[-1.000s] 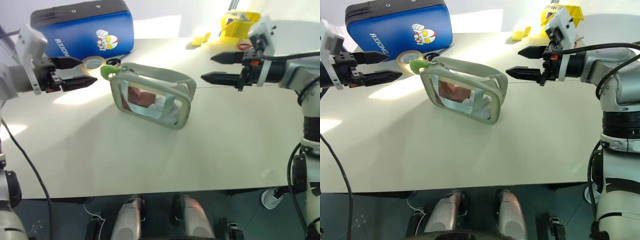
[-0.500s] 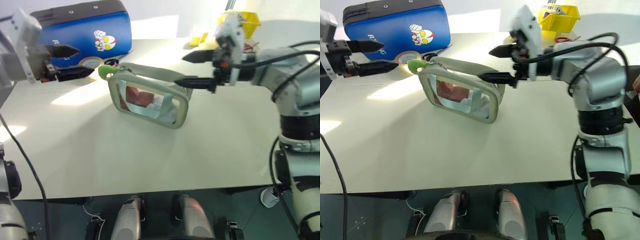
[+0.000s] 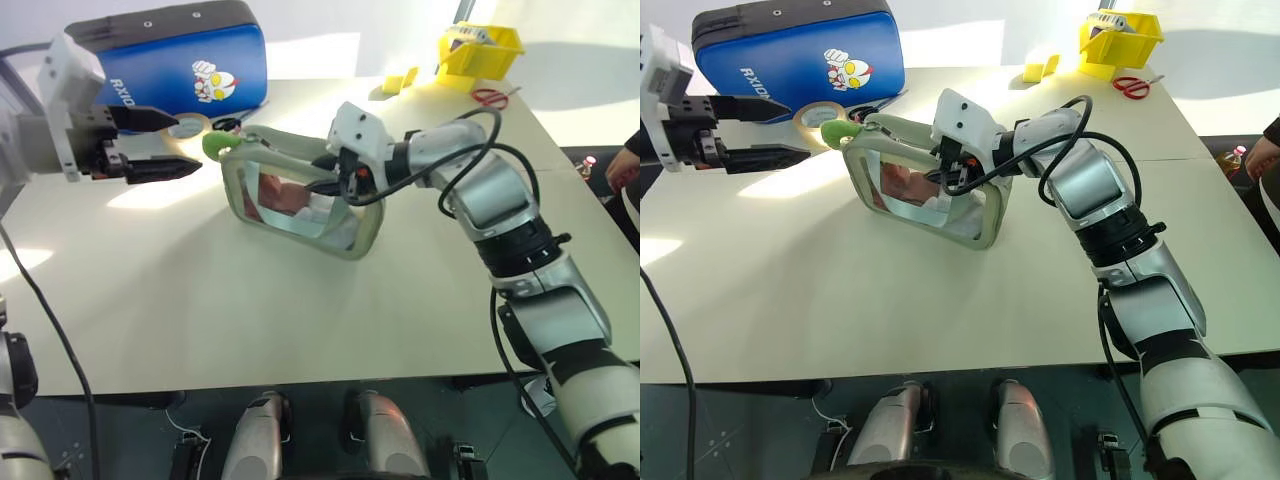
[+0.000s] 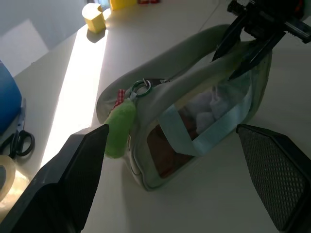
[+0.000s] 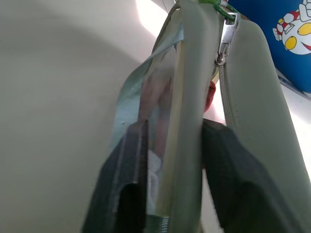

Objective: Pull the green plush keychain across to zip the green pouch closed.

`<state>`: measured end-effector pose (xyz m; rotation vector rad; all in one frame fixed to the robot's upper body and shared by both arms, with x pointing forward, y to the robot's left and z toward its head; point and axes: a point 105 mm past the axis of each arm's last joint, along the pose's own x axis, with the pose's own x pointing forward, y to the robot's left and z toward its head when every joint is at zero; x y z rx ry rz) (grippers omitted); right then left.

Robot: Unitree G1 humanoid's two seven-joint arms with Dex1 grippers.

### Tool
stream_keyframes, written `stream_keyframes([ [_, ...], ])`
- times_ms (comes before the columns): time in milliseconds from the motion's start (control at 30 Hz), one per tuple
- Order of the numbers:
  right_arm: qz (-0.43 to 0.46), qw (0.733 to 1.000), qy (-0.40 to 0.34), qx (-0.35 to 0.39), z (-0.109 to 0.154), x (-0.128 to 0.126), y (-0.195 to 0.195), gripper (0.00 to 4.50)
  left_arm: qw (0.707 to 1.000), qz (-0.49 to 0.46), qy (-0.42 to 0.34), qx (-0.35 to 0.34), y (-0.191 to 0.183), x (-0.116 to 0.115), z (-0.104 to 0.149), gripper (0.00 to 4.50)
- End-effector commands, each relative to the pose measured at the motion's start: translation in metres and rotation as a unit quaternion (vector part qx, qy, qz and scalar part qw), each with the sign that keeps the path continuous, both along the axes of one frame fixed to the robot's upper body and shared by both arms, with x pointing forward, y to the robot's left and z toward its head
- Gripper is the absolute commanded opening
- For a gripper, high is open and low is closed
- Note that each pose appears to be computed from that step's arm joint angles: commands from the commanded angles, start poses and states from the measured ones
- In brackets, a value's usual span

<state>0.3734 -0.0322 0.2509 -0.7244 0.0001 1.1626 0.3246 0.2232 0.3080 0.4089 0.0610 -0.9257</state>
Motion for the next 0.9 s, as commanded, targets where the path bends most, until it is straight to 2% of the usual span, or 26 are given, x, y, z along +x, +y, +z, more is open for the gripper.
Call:
stream_keyframes([
  [33, 0.047, 0.996, -0.075, -0.013, 0.02, -0.004, 0.009, 0.07, 1.0, 0.008, -0.024, 0.001, 0.005, -0.007, 0.012, 4.5],
  [167, 0.1, 0.984, -0.148, -0.023, 0.029, -0.008, 0.017, 0.07, 0.999, 0.025, -0.018, 0.012, 0.014, -0.004, 0.005, 4.5],
  [233, 0.104, 0.981, -0.159, -0.036, 0.026, -0.003, 0.015, 0.07, 0.999, 0.032, -0.013, 0.018, 0.016, -0.002, -0.001, 4.5],
  [467, 0.104, 0.98, -0.166, -0.047, 0.015, 0.01, 0.007, 0.07, 0.999, 0.029, -0.005, 0.025, 0.012, 0.002, -0.018, 4.5],
  [600, 0.132, 0.972, -0.188, -0.052, 0.015, 0.004, 0.009, 0.07, 0.999, 0.033, -0.001, 0.034, 0.011, 0.006, -0.028, 4.5],
  [900, 0.157, 0.969, -0.183, -0.047, 0.012, -0.002, 0.008, 0.07, 0.997, 0.067, -0.029, 0.038, 0.006, 0.034, -0.045, 4.5],
])
